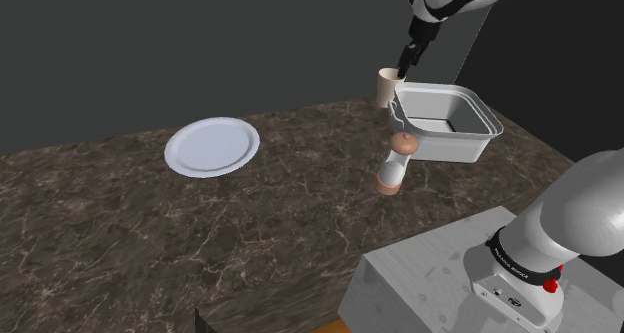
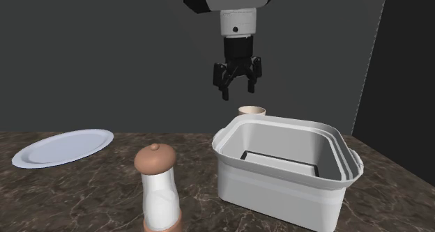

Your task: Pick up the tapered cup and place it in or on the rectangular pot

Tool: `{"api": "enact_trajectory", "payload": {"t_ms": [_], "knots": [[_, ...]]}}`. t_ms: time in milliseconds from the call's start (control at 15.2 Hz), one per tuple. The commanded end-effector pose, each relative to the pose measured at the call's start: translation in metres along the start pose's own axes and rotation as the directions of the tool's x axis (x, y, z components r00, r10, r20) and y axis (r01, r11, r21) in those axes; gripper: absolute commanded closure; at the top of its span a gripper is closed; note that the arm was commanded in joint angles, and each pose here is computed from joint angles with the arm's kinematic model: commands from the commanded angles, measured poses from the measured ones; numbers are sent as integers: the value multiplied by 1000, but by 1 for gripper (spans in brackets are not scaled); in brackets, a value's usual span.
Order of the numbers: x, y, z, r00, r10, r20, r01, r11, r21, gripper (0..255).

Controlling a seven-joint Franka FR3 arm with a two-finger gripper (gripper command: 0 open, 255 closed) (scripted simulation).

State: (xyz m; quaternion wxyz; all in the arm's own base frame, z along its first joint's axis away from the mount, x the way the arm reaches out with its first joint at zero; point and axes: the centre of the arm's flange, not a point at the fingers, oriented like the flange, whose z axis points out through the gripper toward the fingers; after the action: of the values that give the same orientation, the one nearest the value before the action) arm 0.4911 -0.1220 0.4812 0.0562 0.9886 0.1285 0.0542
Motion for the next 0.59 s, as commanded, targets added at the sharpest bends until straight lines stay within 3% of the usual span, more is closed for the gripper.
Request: {"api": "enact_trajectory", "payload": {"t_ms": [0,528], "knots": [[14,12,18,1000,-20,3,20,1000,-11,0],[72,57,92,996,-92,22,93,994,-51,0]]}}
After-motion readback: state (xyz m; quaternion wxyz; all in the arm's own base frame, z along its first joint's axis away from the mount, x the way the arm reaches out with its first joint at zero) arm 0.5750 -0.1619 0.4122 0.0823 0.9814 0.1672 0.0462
